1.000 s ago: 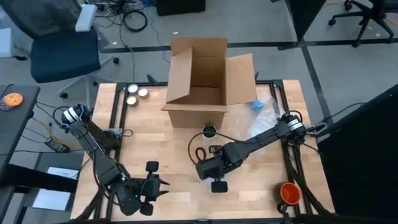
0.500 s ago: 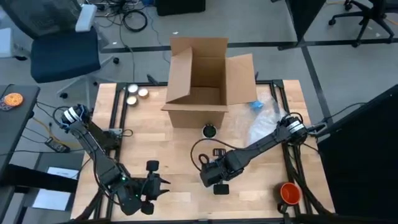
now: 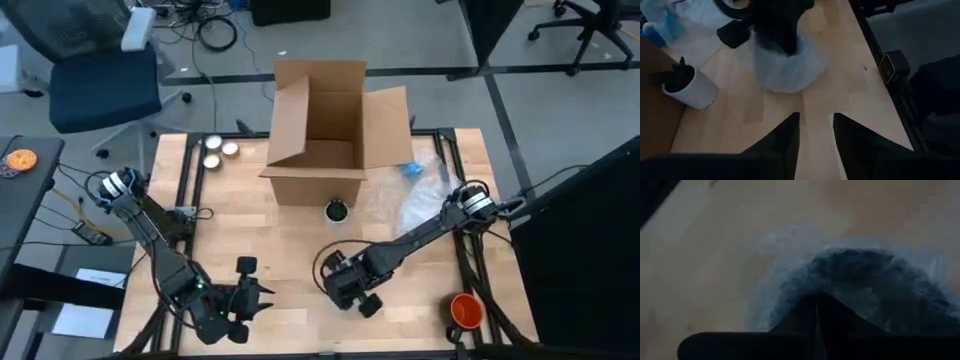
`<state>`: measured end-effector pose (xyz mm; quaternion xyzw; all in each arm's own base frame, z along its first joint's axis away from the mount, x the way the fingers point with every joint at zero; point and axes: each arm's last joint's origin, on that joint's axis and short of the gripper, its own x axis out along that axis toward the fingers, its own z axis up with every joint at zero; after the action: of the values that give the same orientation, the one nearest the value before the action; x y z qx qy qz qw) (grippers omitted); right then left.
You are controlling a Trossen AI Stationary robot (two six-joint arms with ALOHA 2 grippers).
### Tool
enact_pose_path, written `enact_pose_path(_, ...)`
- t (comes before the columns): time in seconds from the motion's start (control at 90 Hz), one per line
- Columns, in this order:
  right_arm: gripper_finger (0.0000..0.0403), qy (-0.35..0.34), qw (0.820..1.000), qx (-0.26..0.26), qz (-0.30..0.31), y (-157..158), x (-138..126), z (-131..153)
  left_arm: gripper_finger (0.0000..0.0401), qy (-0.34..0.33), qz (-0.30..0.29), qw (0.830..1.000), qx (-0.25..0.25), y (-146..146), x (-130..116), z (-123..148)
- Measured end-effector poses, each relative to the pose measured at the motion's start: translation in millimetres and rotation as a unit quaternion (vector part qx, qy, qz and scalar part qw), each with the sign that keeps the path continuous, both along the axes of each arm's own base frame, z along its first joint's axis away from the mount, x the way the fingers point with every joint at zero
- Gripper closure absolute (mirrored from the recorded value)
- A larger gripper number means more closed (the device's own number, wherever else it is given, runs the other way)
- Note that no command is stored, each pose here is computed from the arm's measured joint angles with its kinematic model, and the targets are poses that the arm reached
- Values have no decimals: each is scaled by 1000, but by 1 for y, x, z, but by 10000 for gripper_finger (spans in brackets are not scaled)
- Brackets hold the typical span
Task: Wrap mug
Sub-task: Wrap the blue cup with the transparent bubble wrap
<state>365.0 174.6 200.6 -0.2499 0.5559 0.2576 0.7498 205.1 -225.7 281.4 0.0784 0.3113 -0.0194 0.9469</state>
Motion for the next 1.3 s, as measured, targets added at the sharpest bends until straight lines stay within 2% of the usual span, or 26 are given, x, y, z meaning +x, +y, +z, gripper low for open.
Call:
enact_pose_path(0.133, 403, 17, 999, -23, 35, -9, -2, 1, 296, 0, 3, 1000, -4, 0, 0, 0)
enact_pose_path(0.3, 403, 15, 991, -97, 93, -14, -7, 3, 296, 0, 8, 1000, -11, 0, 0, 0)
enact_pose_path(0.356, 403, 11, 989, -116, 95, -16, -9, 7, 296, 0, 9, 1000, -13, 0, 0, 0)
enact_pose_path(0.622, 403, -33, 987, -137, 72, -23, -11, 29, 296, 0, 22, 999, -29, 0, 0, -1)
enact_pose_path(0.789, 403, -47, 988, -138, 55, -29, -7, 32, 296, -6, 45, 999, 7, -5, 7, -14)
enact_pose_path(0.933, 403, -82, 987, -127, 47, -32, 2, 33, 296, 15, 74, 996, 41, -4, 26, -39)
enact_pose_path(1.022, 403, -101, 987, -114, 57, -34, 8, 35, 296, 48, 94, 994, 30, 6, 43, -52)
enact_pose_path(1.156, 403, -125, 982, -111, 93, -40, 18, 34, 296, 102, 82, 991, 25, 16, 59, -67)
enact_pose_path(1.3, 403, -134, 982, -97, 91, -48, 27, 28, 296, 102, 68, 992, 25, 17, 64, -69)
